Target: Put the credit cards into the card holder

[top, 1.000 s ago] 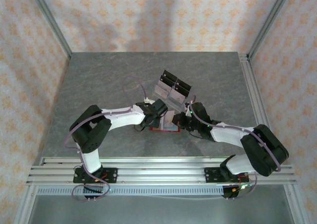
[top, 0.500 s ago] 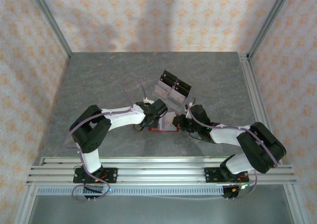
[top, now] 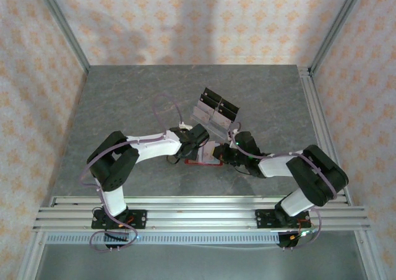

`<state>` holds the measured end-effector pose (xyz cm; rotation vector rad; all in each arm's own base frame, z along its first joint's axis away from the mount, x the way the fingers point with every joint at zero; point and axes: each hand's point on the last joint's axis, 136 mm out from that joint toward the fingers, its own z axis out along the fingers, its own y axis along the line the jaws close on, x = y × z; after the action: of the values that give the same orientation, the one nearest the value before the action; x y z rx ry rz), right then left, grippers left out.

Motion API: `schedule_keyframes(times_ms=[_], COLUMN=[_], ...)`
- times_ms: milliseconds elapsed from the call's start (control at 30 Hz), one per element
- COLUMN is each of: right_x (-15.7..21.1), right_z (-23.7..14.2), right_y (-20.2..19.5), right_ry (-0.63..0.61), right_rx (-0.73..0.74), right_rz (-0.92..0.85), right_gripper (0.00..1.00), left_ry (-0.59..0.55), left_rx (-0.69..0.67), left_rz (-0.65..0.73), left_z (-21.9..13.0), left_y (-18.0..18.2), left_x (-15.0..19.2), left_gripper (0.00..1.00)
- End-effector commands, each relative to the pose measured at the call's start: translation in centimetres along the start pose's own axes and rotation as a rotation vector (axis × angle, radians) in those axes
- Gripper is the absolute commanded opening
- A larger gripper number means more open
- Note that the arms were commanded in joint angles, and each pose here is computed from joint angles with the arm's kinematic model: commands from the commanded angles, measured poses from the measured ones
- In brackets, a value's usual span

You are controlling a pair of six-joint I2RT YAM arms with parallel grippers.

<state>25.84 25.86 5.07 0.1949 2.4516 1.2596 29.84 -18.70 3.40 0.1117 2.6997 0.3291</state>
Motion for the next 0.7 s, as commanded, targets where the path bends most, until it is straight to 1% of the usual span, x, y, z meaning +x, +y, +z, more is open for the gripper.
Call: schedule_keyframes(times_ms=[0,367,667], right_x=[-0.4,-0.3,0.3], right_z=[0.4,0.6,0.8], right_y=[1.8,1.7,0.1], right_ry=[0.001,0.002,0.001], right_rx=[-0.078,-0.096,-0.061], right_rz=[-0.007,0.031,0.077], right_gripper=[0.00,0.00,0.00], left_ry=[0.014,-0.003,-0.013], left_rx=[-0.054,-0.072,-0.106], left_rz=[0.017,0.012,0.015], left_z=[0.1,-0.2,-0.5], left_y=[0.7,1.2,1.9], left_x=[0.4,0.0,0.0], left_gripper=[1.00,1.00,1.00])
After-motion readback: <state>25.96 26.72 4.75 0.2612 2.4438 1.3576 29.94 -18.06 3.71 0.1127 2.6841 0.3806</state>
